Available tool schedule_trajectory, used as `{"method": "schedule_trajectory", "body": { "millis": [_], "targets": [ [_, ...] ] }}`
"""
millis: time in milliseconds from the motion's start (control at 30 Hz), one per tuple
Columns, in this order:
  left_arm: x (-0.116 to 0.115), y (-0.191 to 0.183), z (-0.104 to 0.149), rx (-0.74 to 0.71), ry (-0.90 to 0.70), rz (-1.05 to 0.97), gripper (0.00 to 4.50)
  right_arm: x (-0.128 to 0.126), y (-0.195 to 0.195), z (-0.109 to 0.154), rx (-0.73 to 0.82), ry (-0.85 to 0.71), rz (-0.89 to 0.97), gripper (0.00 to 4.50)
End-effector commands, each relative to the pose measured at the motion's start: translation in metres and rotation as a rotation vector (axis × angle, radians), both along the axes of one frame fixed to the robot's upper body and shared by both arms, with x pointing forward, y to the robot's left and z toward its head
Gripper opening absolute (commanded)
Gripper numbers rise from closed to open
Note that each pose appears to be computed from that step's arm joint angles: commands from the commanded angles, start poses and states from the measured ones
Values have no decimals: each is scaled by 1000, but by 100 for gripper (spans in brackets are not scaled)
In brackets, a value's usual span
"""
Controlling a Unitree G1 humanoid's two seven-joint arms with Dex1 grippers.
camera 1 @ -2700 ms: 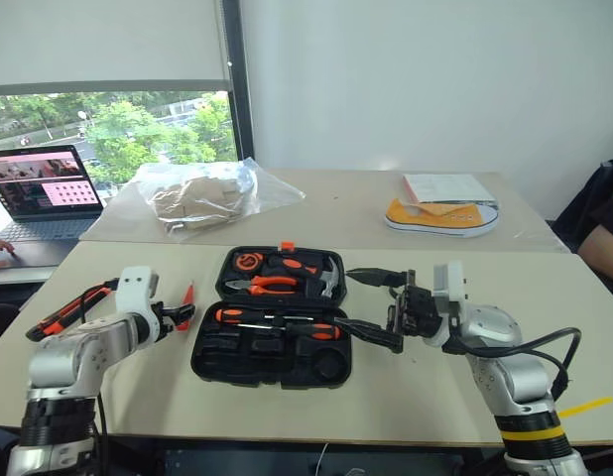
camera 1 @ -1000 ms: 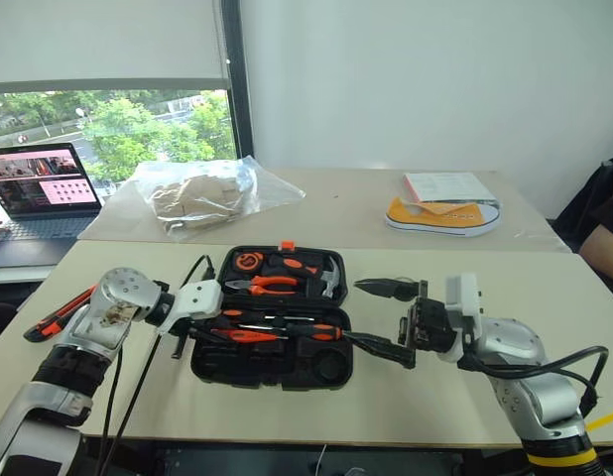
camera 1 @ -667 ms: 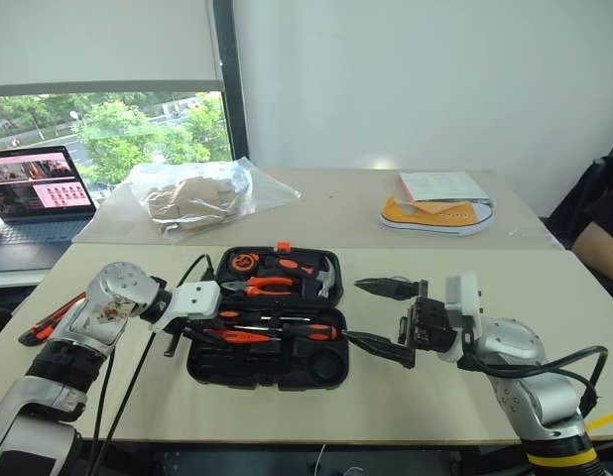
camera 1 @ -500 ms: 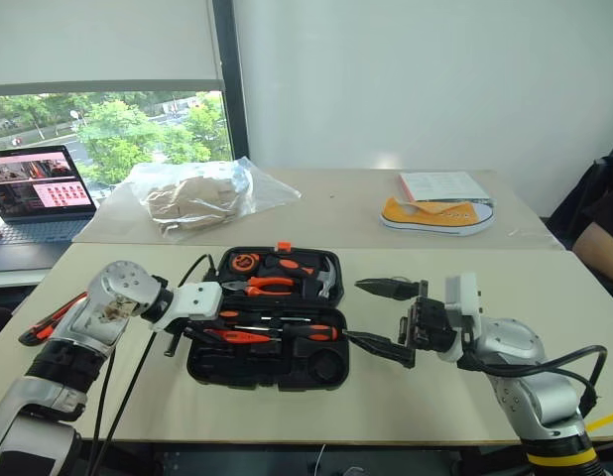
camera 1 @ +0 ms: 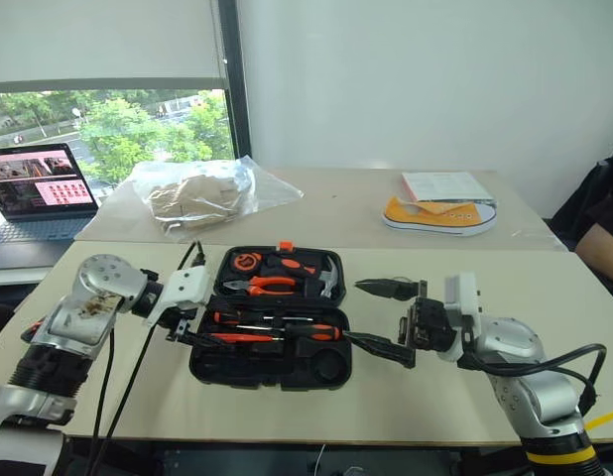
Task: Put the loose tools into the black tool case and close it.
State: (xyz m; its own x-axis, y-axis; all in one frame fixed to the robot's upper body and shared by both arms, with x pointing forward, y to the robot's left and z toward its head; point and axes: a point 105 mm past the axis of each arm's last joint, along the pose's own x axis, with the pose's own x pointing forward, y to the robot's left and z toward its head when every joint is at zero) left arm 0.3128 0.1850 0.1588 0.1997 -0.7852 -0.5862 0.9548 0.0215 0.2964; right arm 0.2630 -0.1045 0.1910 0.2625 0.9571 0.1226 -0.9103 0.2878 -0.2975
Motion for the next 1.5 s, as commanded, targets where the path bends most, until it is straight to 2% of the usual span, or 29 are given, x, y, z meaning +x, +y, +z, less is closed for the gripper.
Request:
{"method": "schedule_trajectory", "body": {
  "millis": [33,200,533,1067,1500],
  "targets": [
    [13,-1,6,-71,-36,75,193,-2,1,7,12,-35,1,450],
    [15,-7,-12,-60,-20,87,11,-1,0,9,20,-44,-6,450],
    [7,-8,-35,-1,1,43,11,-1,0,10,25,-46,-15,450],
    [1,-11,-33,-80,1,39,11,-1,2,6,30,-41,-22,450],
    [-4,-4,-48,-32,44,113,11,0,3,4,33,-33,-20,450]
  ]
}}
